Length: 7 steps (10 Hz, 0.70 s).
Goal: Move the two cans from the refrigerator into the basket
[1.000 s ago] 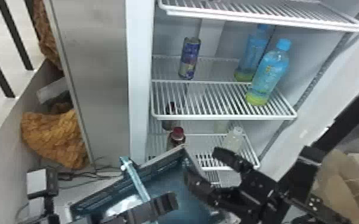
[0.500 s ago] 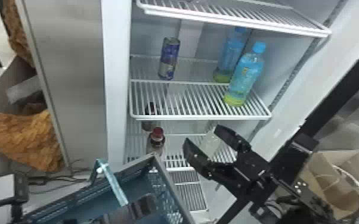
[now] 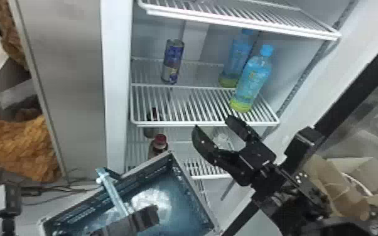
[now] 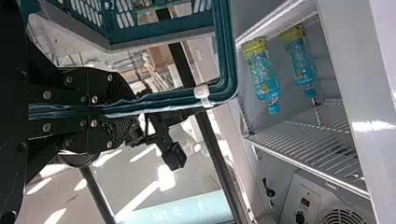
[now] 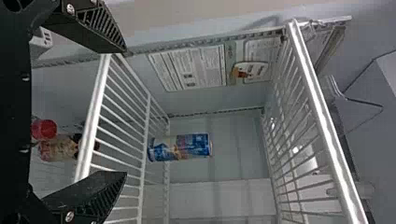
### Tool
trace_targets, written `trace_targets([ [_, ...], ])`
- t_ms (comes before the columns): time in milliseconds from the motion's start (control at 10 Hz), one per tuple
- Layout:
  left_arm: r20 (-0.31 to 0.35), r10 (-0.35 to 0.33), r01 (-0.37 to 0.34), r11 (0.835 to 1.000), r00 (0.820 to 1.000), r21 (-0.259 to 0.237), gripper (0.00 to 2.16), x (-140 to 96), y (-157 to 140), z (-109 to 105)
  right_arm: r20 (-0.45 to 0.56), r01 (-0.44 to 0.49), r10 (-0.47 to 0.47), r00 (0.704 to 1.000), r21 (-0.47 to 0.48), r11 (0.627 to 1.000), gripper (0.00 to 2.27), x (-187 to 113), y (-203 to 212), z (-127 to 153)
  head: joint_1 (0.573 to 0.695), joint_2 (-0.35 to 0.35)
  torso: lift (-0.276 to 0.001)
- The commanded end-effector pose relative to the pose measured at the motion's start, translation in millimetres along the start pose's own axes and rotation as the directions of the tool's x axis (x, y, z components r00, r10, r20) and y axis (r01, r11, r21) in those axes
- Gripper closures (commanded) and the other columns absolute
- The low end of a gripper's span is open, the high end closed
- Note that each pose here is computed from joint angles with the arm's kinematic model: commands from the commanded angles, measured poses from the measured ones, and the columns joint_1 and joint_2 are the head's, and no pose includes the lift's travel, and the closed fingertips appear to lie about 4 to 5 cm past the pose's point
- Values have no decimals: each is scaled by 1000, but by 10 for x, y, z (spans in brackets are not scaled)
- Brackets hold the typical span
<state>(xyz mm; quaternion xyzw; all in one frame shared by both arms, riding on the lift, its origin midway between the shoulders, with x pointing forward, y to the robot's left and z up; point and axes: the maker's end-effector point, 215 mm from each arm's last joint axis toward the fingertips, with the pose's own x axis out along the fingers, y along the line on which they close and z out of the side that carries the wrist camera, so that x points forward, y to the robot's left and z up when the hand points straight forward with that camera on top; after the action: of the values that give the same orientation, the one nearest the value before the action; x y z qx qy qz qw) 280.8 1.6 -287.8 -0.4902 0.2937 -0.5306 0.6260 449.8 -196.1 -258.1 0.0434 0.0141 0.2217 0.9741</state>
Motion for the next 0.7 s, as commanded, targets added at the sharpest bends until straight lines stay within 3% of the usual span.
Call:
trace_targets([
  [0, 0, 0, 0, 1000, 1000, 0, 1202, -1, 2, 0, 9, 6, -6, 1000, 6, 1000, 102, 103, -87, 3, 695, -299, -35],
  [600, 0, 1, -1, 1000, 1000, -3, 1202, -4, 6, -9, 67, 73, -71, 995, -24, 997, 102, 459, -375, 157, 695, -303, -35],
])
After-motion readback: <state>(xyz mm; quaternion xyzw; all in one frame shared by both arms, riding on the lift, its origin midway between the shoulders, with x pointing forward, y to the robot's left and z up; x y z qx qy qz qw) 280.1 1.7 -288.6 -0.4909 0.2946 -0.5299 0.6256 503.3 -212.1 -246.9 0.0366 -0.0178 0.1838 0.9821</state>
